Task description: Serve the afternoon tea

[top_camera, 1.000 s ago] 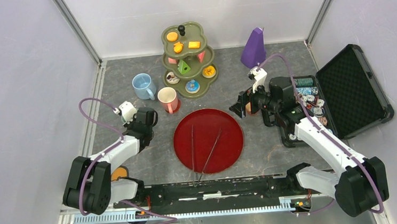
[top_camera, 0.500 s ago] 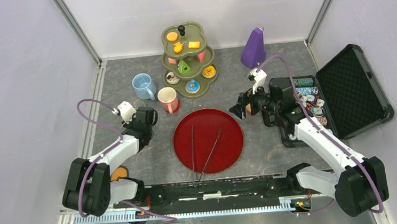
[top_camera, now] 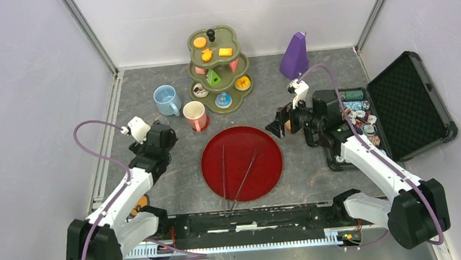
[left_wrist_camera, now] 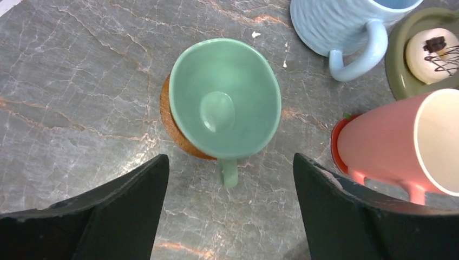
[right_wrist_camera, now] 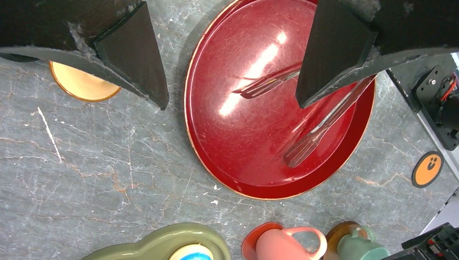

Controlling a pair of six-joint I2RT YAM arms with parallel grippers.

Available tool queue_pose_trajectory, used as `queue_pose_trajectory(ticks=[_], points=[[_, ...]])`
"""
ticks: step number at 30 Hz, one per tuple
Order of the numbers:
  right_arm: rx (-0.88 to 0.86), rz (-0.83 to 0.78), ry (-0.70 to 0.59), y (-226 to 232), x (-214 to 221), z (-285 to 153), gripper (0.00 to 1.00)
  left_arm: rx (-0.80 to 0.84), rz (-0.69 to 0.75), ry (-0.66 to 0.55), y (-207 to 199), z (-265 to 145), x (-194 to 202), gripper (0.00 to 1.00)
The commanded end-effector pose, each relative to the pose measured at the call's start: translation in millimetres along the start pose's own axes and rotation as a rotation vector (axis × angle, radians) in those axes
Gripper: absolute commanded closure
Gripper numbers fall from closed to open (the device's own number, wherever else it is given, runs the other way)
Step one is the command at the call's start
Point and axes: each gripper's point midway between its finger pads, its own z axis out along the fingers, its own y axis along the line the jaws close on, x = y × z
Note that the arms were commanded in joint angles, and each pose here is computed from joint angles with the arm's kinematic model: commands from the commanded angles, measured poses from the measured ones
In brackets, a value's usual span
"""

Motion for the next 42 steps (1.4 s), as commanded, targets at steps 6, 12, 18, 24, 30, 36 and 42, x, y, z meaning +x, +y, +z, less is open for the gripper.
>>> queue_pose_trajectory(ticks=[6, 12, 18, 24, 30, 36, 42], points=[[-0.038, 0.006, -0.019, 3.4, -4.2, 5.4, 0.05, 0.048, 0.008, 0.014, 11.1, -34.7, -21.3, 0.0], [-0.049, 0.013, -0.015, 4.5, -4.1, 7.7, 0.05, -0.018, -0.023, 0.078, 44.7, -55.4, -21.4, 0.0], [-0.064, 0.027, -0.002, 6.1, 0.0, 9.8, 0.05, -0.092, -0.139, 0.22, 73.2, -63.0, -2.3, 0.0], [-0.072, 0.031, 0.0, 7.2, 0.2, 10.0, 0.05, -0.279, -0.291, 0.218, 108.0, -53.8, -12.5, 0.0], [-0.094, 0.046, 0.012, 10.8, 3.4, 11.1, 0.05, -0.594, -0.411, 0.23, 162.5, -54.7, -12.5, 0.0], [-0.139, 0.065, 0.003, 17.1, 3.0, 14.4, 0.05, -0.815, -0.558, 0.183, 204.4, -64.8, 5.2, 0.0], [-0.153, 0.075, 0.007, 19.8, 6.3, 14.0, 0.05, -0.908, -0.597, 0.087, 227.8, -58.3, 17.7, 0.0]])
